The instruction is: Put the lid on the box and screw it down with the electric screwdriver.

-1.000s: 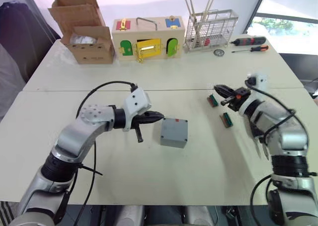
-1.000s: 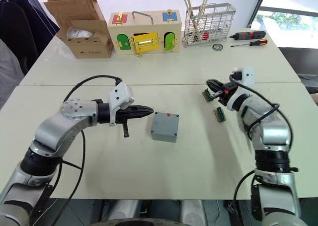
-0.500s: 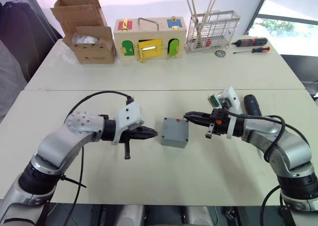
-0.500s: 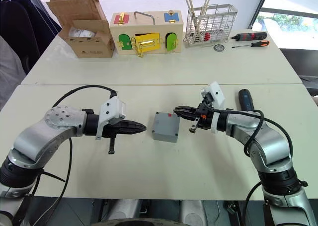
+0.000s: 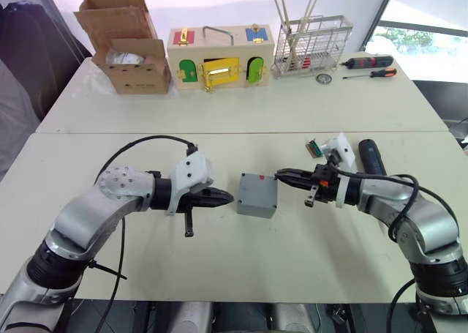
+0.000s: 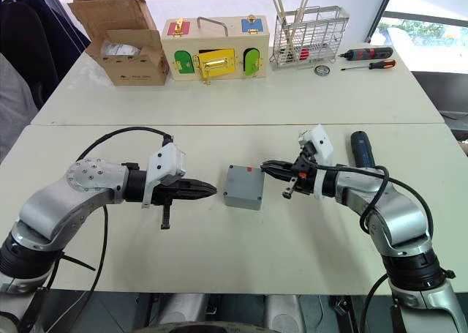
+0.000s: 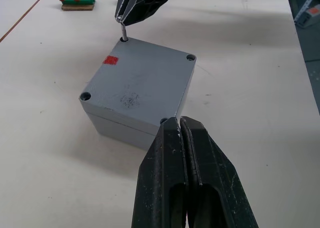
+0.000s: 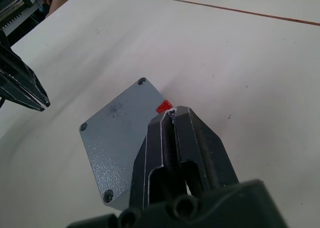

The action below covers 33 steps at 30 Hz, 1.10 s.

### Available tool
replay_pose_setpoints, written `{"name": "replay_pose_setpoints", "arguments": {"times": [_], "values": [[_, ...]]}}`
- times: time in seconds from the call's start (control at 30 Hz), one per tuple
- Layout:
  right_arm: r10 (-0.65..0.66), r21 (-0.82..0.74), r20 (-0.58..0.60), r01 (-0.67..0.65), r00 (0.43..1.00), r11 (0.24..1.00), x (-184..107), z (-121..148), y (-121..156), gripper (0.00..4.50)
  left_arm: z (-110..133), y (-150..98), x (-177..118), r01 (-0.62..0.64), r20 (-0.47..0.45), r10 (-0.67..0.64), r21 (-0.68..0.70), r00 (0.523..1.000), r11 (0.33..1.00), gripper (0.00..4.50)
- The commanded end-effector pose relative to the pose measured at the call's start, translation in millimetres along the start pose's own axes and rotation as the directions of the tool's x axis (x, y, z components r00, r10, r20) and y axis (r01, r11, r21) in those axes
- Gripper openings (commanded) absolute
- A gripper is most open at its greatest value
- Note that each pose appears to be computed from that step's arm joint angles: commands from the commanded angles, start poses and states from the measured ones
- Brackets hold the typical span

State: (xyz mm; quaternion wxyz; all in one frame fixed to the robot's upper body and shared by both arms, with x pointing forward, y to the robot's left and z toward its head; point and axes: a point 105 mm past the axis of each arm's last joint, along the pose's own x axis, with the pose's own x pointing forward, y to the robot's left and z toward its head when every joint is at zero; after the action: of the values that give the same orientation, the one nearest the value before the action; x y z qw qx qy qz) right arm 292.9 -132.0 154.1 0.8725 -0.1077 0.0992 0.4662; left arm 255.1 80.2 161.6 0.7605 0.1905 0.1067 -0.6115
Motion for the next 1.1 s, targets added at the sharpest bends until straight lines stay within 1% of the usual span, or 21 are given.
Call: {"name": "replay_pose_setpoints", "arguments": {"times": [0.03,0.27,0.9,1.0,1.07,1.1], "values": [[-0.027,-0.023,0.022,0.027,0.999,0.999,-5,7,-6,0.06,9,1,-4,-0.016,0.022,0.016,0.038,1.0,0.999,0.0],[-0.032,-0.023,0.005,0.032,0.999,0.999,-3,0,-7,0.06,8,2,-3,-0.019,0.019,0.018,0.043,1.0,0.999,0.0],[-0.012,-0.041,-0.024,0.011,1.0,0.999,3,-5,-6,0.06,8,3,0,-0.026,0.026,0.025,0.043,0.999,0.999,0.0],[-0.012,-0.05,-0.028,0.01,1.0,0.999,2,-4,-7,0.9,8,3,0,-0.027,0.029,0.026,0.042,0.999,0.999,0.0],[-0.007,-0.052,-0.031,0.006,1.0,0.999,0,-4,-7,1.86,9,3,1,-0.027,0.03,0.026,0.042,0.999,0.999,0.0],[-0.006,-0.052,-0.031,0.005,0.999,0.999,0,-4,-7,2.56,9,3,1,-0.028,0.031,0.026,0.042,0.999,0.999,0.0]]}}
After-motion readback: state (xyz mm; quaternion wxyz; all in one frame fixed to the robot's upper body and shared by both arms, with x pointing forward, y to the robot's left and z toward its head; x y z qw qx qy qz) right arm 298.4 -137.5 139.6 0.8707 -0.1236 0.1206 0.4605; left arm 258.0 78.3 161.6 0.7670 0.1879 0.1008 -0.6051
